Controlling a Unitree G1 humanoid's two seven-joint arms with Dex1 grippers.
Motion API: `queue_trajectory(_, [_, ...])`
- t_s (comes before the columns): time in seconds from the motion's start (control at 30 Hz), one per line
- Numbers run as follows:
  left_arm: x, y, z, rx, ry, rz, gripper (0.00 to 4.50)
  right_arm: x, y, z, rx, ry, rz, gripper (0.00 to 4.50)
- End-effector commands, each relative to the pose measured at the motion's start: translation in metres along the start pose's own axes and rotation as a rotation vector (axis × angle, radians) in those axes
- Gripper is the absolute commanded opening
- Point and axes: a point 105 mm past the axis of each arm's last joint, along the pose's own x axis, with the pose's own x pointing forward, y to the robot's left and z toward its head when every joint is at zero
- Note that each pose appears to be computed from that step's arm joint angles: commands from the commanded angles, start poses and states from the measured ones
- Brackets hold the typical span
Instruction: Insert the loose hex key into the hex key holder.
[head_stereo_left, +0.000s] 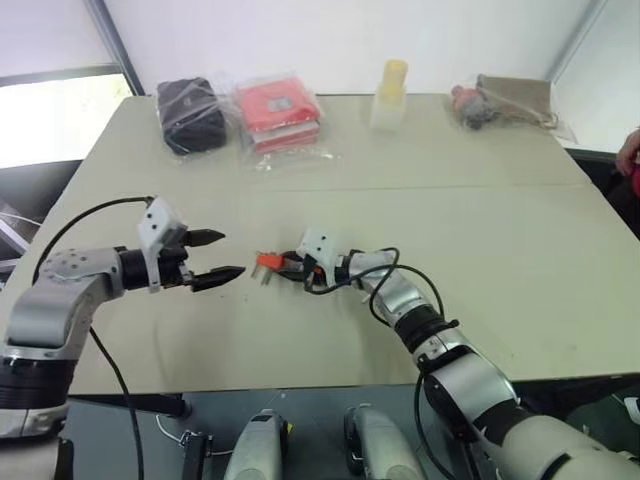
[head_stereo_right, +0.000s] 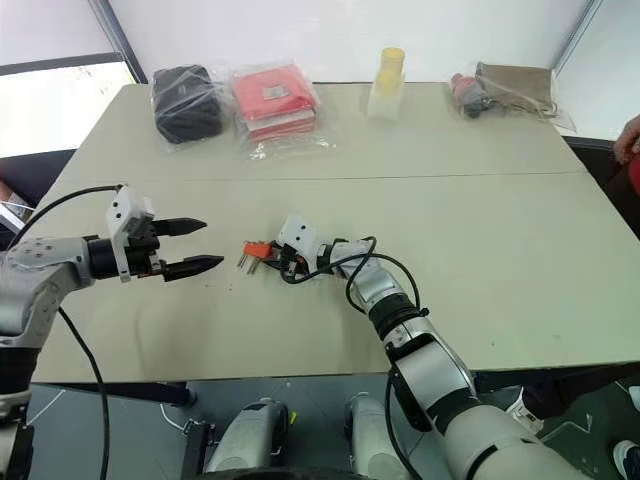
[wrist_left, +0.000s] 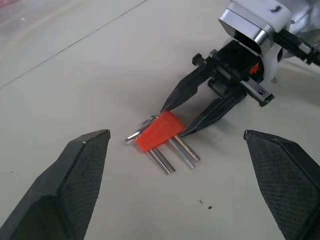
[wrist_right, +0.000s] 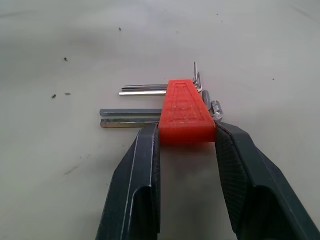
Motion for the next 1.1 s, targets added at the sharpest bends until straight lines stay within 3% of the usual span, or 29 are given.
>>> queue_trajectory(0.03, [-0.001, 0.01, 0.02, -0.025, -0.084, 0.0, 4.5, -0.027, -0.045, 0.083, -0.499, -0.149, -0.103, 0.98])
queue_trajectory(0.13, [0.007, 0.018, 0.033, -0.07, -0.142, -0.04, 4.5, -0.052, -0.062, 0.113, -0.914, -0.142, -0.141, 0.98])
queue_trajectory(0.3, [0.033, 0.03, 0.054, -0.1, -0.232, -0.103, 4.5, -0.074, -0.072, 0.129, -1.117, -0.189, -0.163, 0.98])
queue_trajectory(0.47, [0.06, 0.022, 0.084, -0.141, -0.326, -0.28, 4.5, -0.084, -0.075, 0.137, -1.189, -0.225, -0.179, 0.98])
queue_trajectory(0.7, [0.085, 0.013, 0.102, -0.097, -0.324, -0.397, 4.5, -0.088, -0.078, 0.137, -1.193, -0.22, -0.193, 0.98])
queue_trajectory(1.1, [0.095, 0.009, 0.105, -0.094, -0.334, -0.448, 4.5, -0.089, -0.074, 0.131, -1.17, -0.21, -0.194, 0.98])
